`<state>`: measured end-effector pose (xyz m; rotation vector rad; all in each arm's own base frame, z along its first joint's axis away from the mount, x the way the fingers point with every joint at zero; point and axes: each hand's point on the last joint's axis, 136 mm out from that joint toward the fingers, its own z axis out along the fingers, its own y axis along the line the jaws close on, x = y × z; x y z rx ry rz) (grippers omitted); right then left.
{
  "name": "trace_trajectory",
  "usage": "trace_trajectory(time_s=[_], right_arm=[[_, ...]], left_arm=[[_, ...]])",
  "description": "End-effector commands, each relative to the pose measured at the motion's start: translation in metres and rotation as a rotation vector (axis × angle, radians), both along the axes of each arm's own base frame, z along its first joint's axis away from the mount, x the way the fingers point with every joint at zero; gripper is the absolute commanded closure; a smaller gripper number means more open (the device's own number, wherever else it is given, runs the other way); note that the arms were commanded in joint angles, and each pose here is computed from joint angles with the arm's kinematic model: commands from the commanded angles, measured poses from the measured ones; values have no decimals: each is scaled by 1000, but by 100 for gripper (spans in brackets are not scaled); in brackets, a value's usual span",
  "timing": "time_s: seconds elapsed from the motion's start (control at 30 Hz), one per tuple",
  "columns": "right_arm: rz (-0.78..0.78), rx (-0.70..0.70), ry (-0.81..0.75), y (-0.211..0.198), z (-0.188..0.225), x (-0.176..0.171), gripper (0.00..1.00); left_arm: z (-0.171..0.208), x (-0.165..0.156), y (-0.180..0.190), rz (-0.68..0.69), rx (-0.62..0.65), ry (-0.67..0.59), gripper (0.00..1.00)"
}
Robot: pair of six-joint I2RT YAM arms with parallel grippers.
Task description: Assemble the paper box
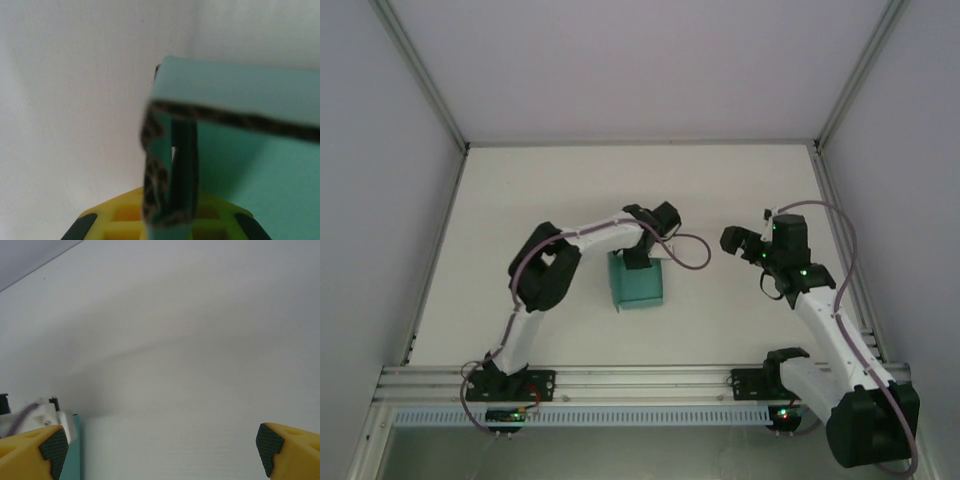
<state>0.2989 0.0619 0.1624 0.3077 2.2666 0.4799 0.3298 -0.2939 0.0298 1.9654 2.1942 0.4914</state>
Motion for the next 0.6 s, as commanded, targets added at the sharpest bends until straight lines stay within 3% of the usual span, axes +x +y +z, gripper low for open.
trace_trajectory(time_s=[0.0, 0.2, 0.23, 0.3, 0.37, 0.57], right_arm=[[-19, 35, 33, -4, -11, -6, 1], [-37, 76, 49, -9, -24, -6, 1], [-39, 80, 54, -10, -26, -7, 1], [-37, 87, 68, -10, -29, -8, 1], [-22, 94, 69, -9, -29, -7, 1], [58, 71, 33, -2, -20, -6, 1]], left_arm=[[-20, 6, 5, -8, 114, -46, 100], [-49, 2, -1, -28, 158, -48, 100], [-48, 2, 0, -24, 156, -49, 93], [-39, 2, 0, -14, 124, -45, 68], [-25, 2, -3, -11, 68, -45, 54], [26, 8, -16, -72, -71, -125, 30]])
